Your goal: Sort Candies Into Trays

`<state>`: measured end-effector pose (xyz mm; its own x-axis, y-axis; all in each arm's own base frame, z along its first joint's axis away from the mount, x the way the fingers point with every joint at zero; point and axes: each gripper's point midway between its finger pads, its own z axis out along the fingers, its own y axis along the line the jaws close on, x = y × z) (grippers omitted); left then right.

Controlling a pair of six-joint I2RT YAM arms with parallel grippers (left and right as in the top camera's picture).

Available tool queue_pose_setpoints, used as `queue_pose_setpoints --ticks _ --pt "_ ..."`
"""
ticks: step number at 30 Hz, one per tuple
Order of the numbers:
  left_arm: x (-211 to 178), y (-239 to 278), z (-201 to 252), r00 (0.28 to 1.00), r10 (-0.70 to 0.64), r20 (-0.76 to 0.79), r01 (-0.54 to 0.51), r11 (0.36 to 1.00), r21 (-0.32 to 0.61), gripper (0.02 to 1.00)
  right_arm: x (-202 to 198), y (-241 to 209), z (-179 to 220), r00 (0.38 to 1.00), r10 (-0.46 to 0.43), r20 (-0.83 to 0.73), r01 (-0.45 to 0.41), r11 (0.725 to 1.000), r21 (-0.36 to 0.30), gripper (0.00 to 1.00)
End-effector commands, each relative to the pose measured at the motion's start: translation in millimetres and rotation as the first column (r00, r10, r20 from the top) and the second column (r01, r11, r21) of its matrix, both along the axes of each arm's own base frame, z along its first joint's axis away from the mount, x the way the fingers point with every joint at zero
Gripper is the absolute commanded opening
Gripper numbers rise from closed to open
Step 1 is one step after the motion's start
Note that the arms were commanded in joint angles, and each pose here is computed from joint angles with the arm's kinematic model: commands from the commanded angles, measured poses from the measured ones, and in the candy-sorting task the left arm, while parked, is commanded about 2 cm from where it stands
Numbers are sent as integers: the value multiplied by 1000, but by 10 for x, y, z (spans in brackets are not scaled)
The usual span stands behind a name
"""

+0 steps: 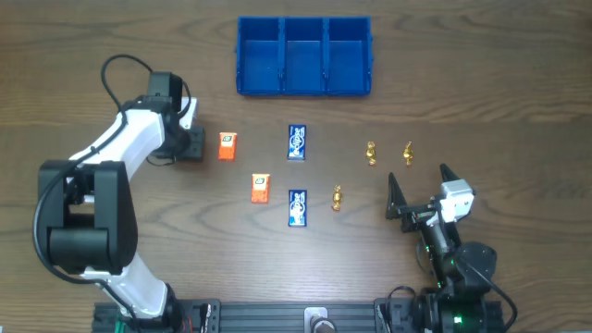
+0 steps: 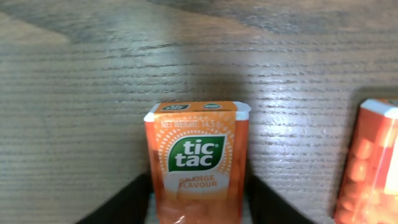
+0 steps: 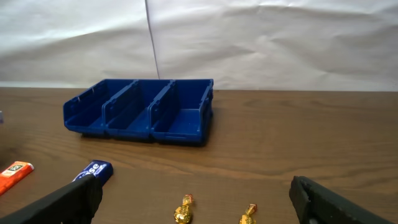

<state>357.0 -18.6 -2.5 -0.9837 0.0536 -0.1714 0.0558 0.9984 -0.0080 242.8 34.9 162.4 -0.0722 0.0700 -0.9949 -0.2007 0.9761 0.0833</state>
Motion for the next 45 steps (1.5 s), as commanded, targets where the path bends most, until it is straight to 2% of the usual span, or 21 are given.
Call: queue_pose_setpoints --ticks 1,6,10,14,16,19,23,26,30,39,42,45 --pt "56 27 -7 1000 22 3 -23 1000 9 347 4 -44 -4 1000 -18 4 18 1000 -9 1000" --pt "96 26 28 999 50 17 -50 999 3 259 4 -44 -3 1000 -18 4 18 1000 -9 1000" --pt "261 -39 313 993 86 78 -85 996 -17 233 4 -44 -4 1000 -18 4 18 1000 -9 1000" --pt "581 -296 945 977 87 196 -84 996 -26 231 4 -44 -4 1000 -18 4 18 1000 -9 1000" --pt "849 -558 1439 948 74 308 -72 997 -18 231 4 -44 -4 1000 -18 4 18 1000 -9 1000" --pt "1136 -913 1948 902 49 429 -47 999 -15 229 4 -44 -4 1000 -18 4 18 1000 -9 1000" --pt "1406 -1318 2273 874 68 481 -41 997 -67 242 4 -44 -4 1000 -18 4 18 1000 -9 1000" --pt "1550 -1507 2223 882 79 465 -40 995 -91 242 4 -44 -3 1000 -18 4 18 1000 -9 1000" --pt "1692 -1631 1915 905 80 417 -40 994 -103 242 4 -44 -4 1000 -18 4 18 1000 -9 998" --pt "1781 -1690 1432 932 74 354 -45 995 -90 272 4 -44 -4 1000 -18 4 18 1000 -9 1000" --pt "1788 -1685 1428 932 75 354 -45 995 -93 367 4 -44 -3 1000 -18 4 18 1000 -9 1000" --pt "1818 -1670 1443 928 77 364 -45 994 -96 575 4 -44 -4 1000 -18 4 18 1000 -9 998"
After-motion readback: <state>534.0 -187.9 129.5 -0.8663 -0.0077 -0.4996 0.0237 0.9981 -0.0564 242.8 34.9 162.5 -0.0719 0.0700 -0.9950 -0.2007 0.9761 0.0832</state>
